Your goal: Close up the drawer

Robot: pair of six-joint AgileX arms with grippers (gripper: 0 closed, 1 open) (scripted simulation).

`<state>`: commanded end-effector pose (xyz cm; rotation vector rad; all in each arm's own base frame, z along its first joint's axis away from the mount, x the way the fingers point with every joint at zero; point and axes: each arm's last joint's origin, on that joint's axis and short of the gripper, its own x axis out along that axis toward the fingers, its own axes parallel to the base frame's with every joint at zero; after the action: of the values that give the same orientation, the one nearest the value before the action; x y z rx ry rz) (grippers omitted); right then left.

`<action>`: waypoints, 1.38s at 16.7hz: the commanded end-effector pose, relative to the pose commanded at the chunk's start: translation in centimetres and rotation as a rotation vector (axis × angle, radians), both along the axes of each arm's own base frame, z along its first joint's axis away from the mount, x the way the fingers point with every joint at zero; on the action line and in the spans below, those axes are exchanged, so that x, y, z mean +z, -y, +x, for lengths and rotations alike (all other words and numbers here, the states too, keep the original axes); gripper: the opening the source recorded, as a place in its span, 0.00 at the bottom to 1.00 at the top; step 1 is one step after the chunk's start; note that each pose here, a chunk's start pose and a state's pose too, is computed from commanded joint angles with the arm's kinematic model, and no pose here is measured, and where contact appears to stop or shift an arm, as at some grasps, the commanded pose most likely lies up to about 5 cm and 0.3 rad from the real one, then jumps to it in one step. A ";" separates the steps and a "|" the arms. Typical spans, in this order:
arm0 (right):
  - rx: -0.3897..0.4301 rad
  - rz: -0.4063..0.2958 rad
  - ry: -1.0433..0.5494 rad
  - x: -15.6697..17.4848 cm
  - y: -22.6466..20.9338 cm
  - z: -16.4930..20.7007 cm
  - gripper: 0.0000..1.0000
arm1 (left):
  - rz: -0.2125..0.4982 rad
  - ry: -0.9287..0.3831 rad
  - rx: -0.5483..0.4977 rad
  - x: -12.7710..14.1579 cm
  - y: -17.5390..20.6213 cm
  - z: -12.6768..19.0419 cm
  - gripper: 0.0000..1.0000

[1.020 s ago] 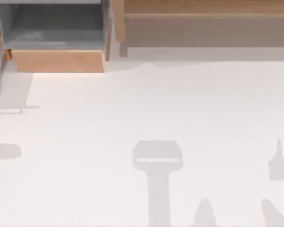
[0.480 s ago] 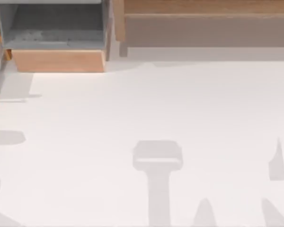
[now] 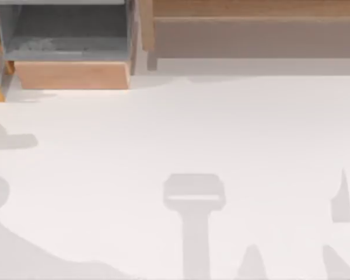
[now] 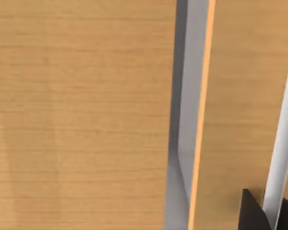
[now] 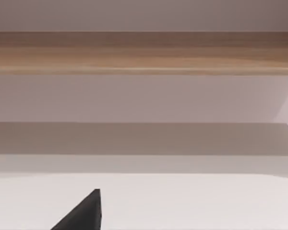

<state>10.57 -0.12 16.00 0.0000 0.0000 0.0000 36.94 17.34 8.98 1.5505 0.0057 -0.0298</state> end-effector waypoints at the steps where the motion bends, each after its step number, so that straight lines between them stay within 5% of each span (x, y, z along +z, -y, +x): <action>1: 0.000 0.000 0.000 0.0 0.0 0.0 1.00 | 0.000 0.000 0.000 0.0 0.0 0.5 0.00; 8: 0.000 0.000 0.000 0.0 0.0 0.0 1.00 | -0.001 -0.004 -0.001 -0.1 0.1 1.1 0.00; 15: 0.000 0.000 0.000 0.0 0.0 0.0 1.00 | 0.001 0.002 0.001 0.0 0.0 6.5 0.00; 20: 0.000 0.000 0.000 0.0 0.0 0.0 1.00 | -0.003 -0.003 0.001 0.0 0.2 7.0 0.00; 23: 0.000 0.000 0.000 0.0 0.0 0.0 1.00 | -0.003 -0.003 0.001 0.0 0.2 7.0 0.23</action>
<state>10.57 -0.12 16.00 0.0000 0.0000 0.0000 43.97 17.18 8.95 1.5477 0.0082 -0.0313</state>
